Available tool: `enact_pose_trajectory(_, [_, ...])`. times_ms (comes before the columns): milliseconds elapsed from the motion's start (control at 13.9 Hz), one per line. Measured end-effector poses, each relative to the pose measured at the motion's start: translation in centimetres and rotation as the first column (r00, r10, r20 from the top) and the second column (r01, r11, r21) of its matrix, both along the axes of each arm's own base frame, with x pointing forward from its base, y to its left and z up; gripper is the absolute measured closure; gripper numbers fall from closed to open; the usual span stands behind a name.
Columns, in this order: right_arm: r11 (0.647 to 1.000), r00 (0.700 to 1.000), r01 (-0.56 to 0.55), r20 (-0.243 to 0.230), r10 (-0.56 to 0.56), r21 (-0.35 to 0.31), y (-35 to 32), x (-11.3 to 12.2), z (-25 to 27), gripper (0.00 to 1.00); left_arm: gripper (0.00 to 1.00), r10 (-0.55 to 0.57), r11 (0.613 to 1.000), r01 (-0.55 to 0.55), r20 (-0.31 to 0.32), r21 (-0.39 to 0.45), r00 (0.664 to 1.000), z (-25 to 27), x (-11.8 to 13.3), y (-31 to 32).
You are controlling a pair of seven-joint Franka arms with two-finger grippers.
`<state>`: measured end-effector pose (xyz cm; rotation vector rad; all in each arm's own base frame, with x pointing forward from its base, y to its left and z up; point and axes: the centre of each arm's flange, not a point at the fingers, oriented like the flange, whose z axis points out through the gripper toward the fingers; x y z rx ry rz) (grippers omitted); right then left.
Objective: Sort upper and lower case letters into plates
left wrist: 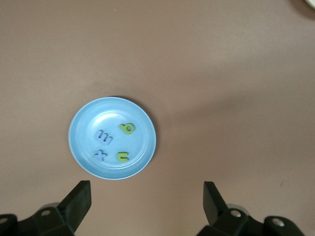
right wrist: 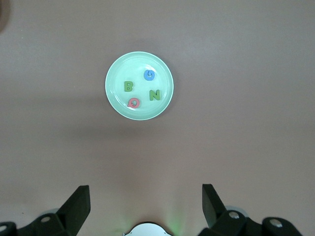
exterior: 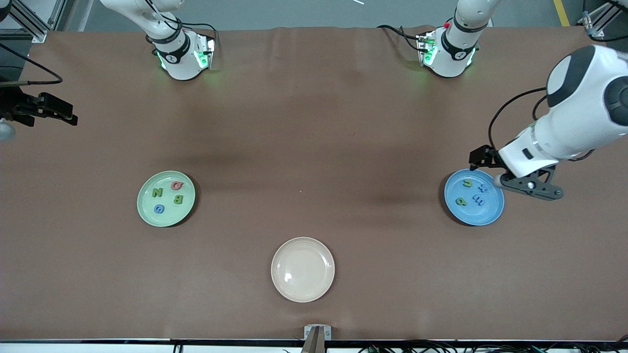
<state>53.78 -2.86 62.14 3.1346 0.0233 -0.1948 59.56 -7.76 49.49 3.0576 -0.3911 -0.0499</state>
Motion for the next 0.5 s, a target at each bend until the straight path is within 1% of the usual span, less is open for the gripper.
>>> enact_pose_trajectory(288, [1.000,1.000,0.001,-0.001,-0.001,0.000,-0.1,0.0,0.0,0.00,0.00,0.095,0.995,-0.094,0.045,-0.022,0.994,3.3,0.2,3.6])
enact_pose_trajectory(360, [1.000,1.000,0.001,-0.001,-0.001,0.000,-0.1,0.0,-0.1,0.00,0.00,0.124,0.992,-0.122,0.058,-0.034,0.991,4.4,0.1,4.2])
enact_pose_trajectory(504, [1.000,1.000,0.001,-0.002,-0.001,0.000,-0.1,0.0,-0.1,0.00,0.00,0.170,0.985,-0.167,0.090,-0.032,0.981,6.4,-0.3,5.2])
